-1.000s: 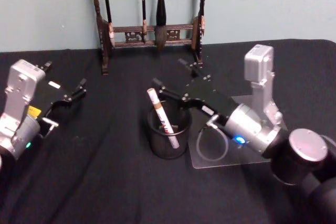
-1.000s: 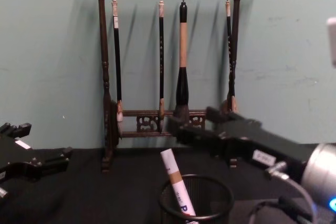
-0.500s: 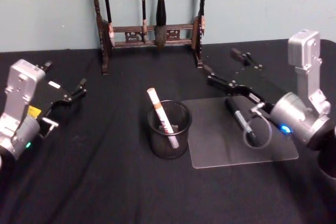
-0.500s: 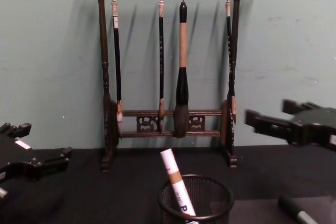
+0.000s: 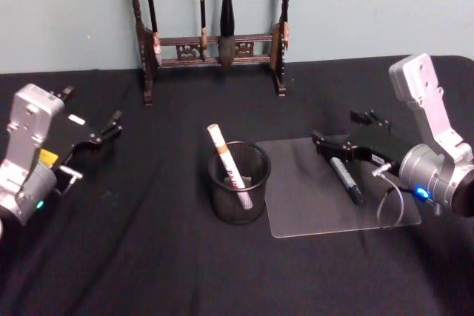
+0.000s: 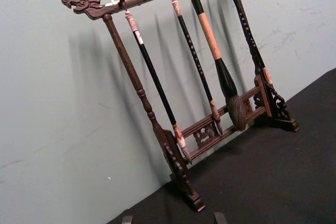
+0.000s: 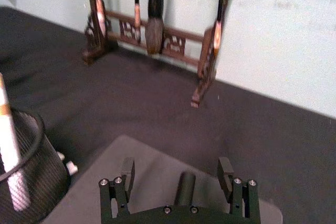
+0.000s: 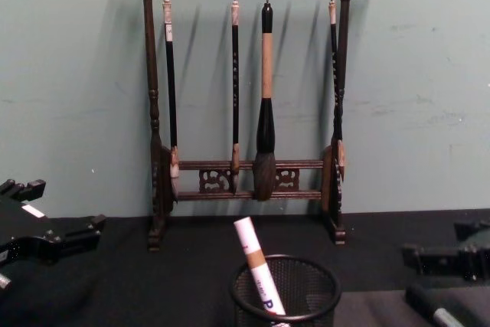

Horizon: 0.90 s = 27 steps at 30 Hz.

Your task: Pick up the water-based marker from the table and place it into the pen holder.

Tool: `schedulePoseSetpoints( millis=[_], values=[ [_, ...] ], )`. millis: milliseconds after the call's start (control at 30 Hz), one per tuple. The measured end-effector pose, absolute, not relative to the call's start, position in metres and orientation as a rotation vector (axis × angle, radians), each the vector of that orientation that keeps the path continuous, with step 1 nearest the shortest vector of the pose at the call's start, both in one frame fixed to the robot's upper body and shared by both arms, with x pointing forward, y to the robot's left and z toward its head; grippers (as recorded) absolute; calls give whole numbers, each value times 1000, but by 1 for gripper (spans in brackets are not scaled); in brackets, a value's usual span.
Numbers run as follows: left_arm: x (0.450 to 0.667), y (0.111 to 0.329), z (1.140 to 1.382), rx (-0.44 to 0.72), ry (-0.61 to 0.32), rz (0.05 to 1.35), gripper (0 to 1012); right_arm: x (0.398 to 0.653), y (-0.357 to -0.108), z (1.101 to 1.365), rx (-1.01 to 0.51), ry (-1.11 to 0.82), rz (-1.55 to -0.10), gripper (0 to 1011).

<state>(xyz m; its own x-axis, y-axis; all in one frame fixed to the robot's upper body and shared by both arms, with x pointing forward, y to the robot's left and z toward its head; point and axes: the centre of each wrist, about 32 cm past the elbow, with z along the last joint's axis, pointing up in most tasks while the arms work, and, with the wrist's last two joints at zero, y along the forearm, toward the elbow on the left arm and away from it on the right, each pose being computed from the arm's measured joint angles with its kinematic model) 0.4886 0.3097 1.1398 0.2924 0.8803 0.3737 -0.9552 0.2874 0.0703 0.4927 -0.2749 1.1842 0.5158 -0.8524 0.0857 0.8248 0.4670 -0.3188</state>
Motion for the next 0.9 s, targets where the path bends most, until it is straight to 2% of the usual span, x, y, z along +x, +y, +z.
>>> schedulePoseSetpoints(
  millis=[333,900],
  values=[
    [489,310,1140,304,-285,1248,1001,497,-276,1178,-446,186,-1034,1002],
    [489,310,1140,304,-285,1248,1001,501,-271,1167,-505,228,-1033,1002]
  ],
)
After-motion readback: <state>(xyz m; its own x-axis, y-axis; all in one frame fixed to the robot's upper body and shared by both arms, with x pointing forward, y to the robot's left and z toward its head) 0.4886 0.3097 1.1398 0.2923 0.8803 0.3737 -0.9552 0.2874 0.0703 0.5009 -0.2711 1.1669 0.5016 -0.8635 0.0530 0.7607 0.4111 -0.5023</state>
